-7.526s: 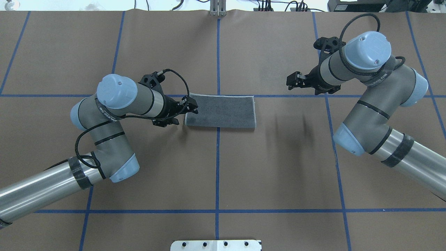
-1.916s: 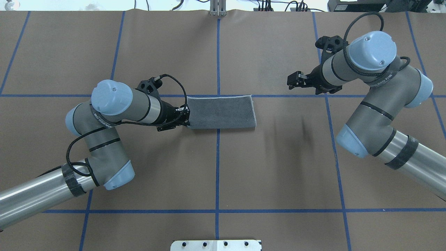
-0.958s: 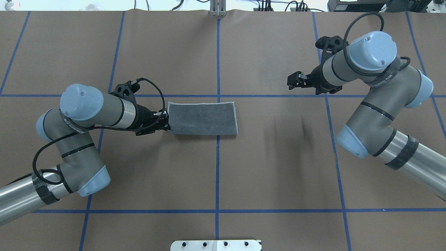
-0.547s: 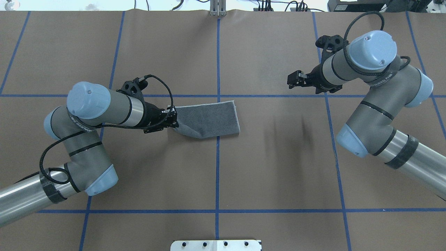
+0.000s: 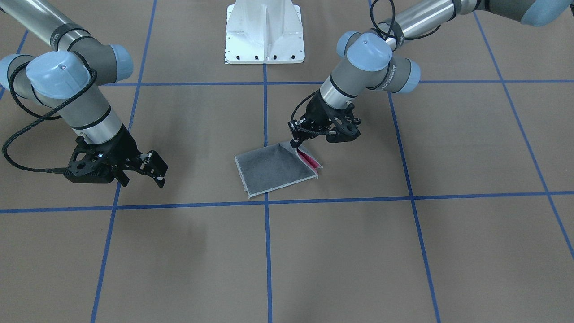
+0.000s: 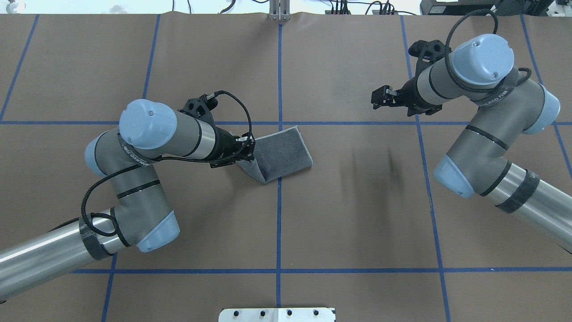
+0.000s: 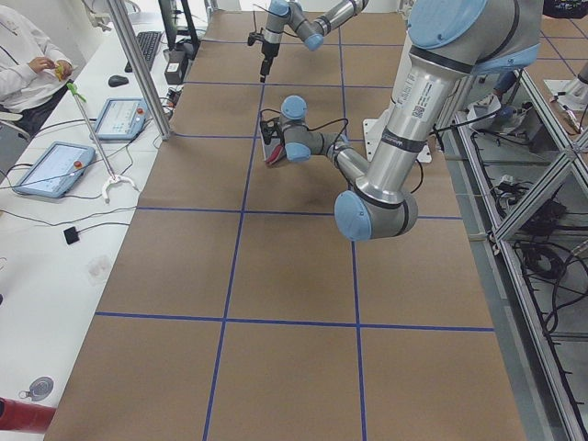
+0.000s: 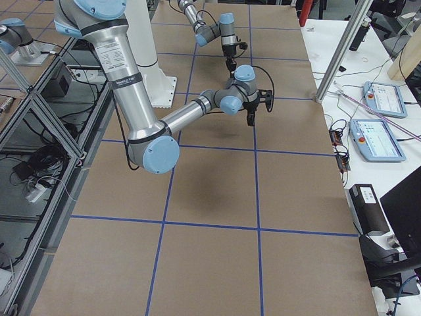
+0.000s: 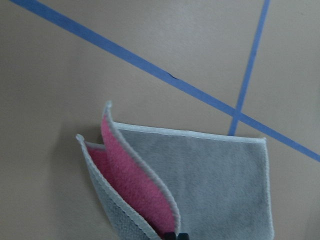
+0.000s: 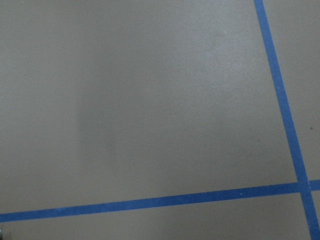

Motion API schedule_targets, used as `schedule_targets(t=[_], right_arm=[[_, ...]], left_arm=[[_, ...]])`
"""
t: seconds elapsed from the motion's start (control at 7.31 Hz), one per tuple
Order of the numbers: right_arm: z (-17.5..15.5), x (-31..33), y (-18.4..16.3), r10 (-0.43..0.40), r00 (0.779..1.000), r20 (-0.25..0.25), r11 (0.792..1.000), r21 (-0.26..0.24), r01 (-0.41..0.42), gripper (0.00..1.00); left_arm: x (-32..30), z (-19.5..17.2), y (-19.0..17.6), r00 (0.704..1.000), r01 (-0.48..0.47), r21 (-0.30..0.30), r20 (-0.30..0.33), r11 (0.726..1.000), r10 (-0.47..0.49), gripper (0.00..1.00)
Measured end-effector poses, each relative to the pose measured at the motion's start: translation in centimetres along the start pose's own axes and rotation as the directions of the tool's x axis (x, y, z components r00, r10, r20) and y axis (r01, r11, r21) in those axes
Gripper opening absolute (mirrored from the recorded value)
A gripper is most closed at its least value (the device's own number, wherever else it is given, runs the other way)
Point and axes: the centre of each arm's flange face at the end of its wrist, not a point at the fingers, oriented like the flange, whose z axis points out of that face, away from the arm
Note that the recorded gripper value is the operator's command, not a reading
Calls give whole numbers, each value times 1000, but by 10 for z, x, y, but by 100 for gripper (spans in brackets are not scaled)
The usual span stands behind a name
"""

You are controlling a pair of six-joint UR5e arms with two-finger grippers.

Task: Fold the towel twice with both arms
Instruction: 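Lift the grasped towel end and fold it toward the other end, then press the folded end down onto the towel's far end with the left gripper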

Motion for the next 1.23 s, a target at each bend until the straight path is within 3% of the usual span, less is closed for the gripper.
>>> schedule_targets(t=[0.41, 1.23], right_arm=[[-3, 4, -6, 9, 1000, -3, 1000, 10, -9, 99], [-1, 10, -9, 19, 1000, -13, 1000, 11, -19, 99]], left_arm=[[44, 18, 25, 1000, -17, 24, 2, 1000, 17, 0], [110, 42, 27, 1000, -14, 64, 19, 998, 13, 0]])
